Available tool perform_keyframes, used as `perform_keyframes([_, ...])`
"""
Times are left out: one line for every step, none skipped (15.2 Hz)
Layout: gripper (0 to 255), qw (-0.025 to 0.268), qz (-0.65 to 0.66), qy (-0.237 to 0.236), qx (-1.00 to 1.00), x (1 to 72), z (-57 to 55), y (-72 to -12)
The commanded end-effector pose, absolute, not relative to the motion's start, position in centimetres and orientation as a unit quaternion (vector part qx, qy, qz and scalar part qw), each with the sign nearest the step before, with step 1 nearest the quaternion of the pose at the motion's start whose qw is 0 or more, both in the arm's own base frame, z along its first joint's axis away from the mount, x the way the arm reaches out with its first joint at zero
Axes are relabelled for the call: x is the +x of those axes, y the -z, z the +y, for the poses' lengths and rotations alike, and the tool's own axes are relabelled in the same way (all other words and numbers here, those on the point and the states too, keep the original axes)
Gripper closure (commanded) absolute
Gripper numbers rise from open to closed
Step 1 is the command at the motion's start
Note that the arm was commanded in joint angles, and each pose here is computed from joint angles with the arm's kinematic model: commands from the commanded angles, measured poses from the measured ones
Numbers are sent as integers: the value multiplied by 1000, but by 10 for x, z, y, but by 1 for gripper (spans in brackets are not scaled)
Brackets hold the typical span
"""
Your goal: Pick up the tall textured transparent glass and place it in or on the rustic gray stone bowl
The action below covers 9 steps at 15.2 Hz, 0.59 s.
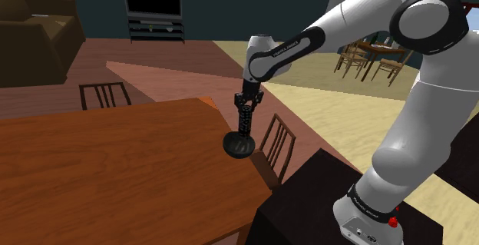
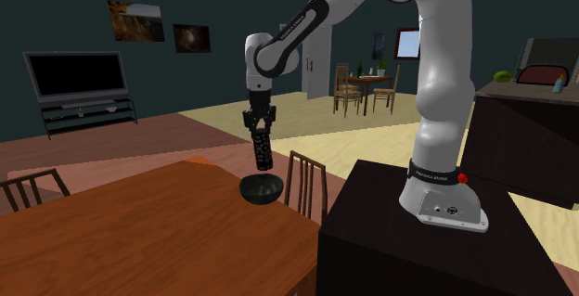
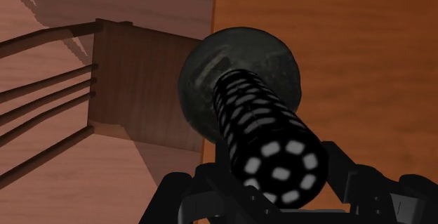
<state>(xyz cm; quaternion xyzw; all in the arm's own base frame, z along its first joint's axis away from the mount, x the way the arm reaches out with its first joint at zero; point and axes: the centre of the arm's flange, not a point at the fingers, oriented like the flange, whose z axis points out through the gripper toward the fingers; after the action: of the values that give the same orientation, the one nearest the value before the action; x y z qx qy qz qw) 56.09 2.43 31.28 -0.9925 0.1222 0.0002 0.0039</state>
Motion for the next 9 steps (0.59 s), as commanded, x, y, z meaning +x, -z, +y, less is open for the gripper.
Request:
perform_keyframes([255,4,122,0,-993,561,24,-303])
perform_keyframes([255,4,122,0,-993,561,24,-298])
perform_keyframes([255,4,122,0,-993,561,24,-292])
perform_keyframes([255,4,122,0,-993,561,24,-287])
perform_keyframes([255,4,122,0,-993,561,24,-282])
perform_keyframes([255,4,122,0,-993,561,24,-277])
perform_keyframes([255,4,122,0,-993,561,24,-271])
perform_keyframes([255,4,122,0,-993,561,24,-266])
perform_keyframes([255,4,122,0,-993,561,24,-261])
